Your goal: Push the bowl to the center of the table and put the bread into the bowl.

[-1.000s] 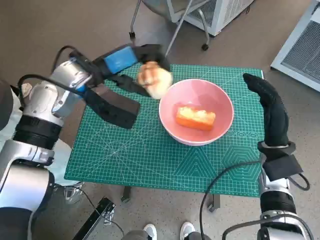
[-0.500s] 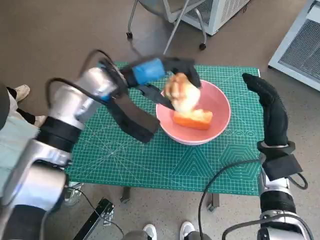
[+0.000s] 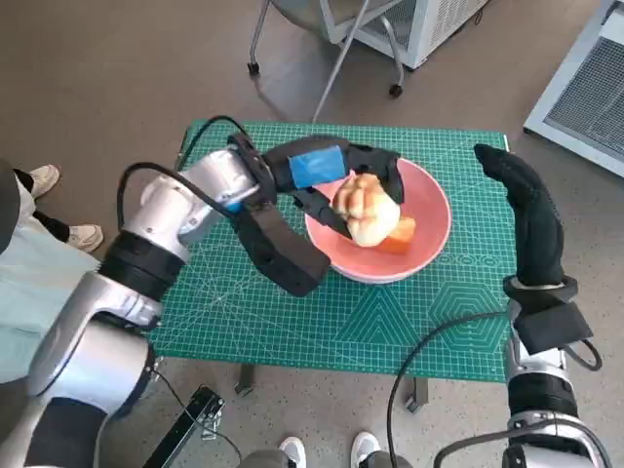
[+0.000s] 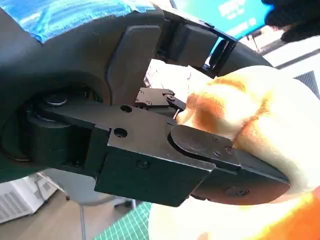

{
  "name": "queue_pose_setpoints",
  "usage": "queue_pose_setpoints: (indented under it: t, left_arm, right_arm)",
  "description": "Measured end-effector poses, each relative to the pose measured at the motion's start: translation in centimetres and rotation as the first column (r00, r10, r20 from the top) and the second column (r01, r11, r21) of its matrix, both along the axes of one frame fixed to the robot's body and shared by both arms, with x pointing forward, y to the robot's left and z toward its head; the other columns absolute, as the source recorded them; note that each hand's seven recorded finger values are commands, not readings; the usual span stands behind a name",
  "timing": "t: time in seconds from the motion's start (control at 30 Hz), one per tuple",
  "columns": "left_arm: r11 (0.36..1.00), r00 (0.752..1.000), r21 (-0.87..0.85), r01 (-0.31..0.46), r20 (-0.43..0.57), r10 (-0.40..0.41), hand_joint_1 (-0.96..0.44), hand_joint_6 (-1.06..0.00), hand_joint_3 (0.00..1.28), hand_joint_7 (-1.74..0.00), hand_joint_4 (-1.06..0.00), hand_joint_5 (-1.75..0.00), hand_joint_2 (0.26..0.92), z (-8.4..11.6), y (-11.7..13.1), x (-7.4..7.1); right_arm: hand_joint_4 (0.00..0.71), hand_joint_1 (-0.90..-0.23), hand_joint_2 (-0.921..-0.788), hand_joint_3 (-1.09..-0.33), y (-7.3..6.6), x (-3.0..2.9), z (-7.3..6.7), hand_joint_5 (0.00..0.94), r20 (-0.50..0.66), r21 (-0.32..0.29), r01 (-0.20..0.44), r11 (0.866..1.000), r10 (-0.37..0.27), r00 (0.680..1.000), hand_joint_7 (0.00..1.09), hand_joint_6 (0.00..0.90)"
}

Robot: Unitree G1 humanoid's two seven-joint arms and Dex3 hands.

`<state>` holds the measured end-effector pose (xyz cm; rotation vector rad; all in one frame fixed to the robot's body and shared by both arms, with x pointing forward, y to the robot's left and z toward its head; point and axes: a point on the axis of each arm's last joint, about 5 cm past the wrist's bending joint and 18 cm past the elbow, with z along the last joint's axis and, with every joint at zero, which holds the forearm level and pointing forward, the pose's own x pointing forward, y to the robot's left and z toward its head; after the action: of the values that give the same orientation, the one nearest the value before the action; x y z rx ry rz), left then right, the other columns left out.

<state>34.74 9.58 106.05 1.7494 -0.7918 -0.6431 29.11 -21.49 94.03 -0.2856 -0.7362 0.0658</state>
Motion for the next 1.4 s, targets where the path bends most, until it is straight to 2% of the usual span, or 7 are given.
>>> queue_pose_setpoints:
  t: [0.1, 0.2, 0.4, 0.57, 0.7, 1.1, 1.4]
  left_arm:
    - [1.0, 0.999, 0.007, -0.018, -0.04, 0.018, -0.02, -0.3, 0.05, -0.48, -0.26, -0.25, 0.888, 0.0, -0.3, 0.0]
    - [0.999, 0.996, 0.003, -0.038, -0.08, 0.038, -0.06, -0.25, 0.02, -0.44, -0.2, -0.13, 0.877, 0.1, -0.4, 0.0]
    - [0.996, 0.988, -0.022, -0.082, -0.135, 0.079, -0.1, -0.17, 0.01, -0.44, -0.12, -0.04, 0.87, 0.5, -0.4, 0.0]
    - [0.995, 0.987, -0.02, -0.1, -0.127, 0.097, -0.12, -0.04, 0.0, -0.53, -0.07, -0.01, 0.872, 0.7, -0.5, 0.0]
    - [0.994, 0.988, -0.016, -0.106, -0.115, 0.103, -0.11, -0.01, 0.0, -0.53, -0.05, 0.0, 0.873, 0.8, -0.5, -0.1]
    - [0.992, 0.987, -0.053, -0.118, -0.119, 0.111, -0.03, -0.04, 0.0, -0.46, -0.06, -0.01, 0.874, 0.3, 0.3, -0.1]
    - [0.964, 0.971, -0.23, -0.13, -0.228, 0.077, 0.03, -0.23, 0.0, -0.33, -0.16, -0.02, 0.867, -0.1, 2.5, -0.3]
  right_arm:
    - [0.322, -0.57, -0.921, -0.836, 0.0, -0.05, -0.1, 0.005, -0.002, 0.001, 0.003, 1.0, -0.003, 1.0, 0.8, 0.03]
    - [0.322, -0.57, -0.921, -0.836, -0.1, -0.09, -0.1, 0.005, -0.003, 0.003, 0.006, 1.0, -0.006, 1.0, 0.8, 0.031]
    - [0.322, -0.572, -0.921, -0.836, -0.1, -0.15, -0.2, 0.005, -0.003, 0.002, 0.011, 1.0, -0.011, 1.0, 0.79, 0.033]
    - [0.322, -0.569, -0.921, -0.836, -0.1, -0.18, -0.2, 0.005, -0.004, 0.006, 0.016, 1.0, -0.016, 1.0, 0.79, 0.034]
    - [0.323, -0.566, -0.921, -0.837, -0.1, -0.18, -0.2, 0.004, -0.003, 0.006, 0.017, 1.0, -0.017, 1.0, 0.79, 0.035]
    - [0.323, -0.566, -0.921, -0.837, 0.0, -0.16, -0.2, 0.004, 0.001, 0.011, 0.018, 1.0, -0.018, 1.0, 0.79, 0.036]
    - [0.324, -0.57, -0.921, -0.837, 0.3, -0.08, 0.0, 0.004, 0.012, 0.015, 0.015, 1.0, -0.015, 1.0, 0.78, 0.024]
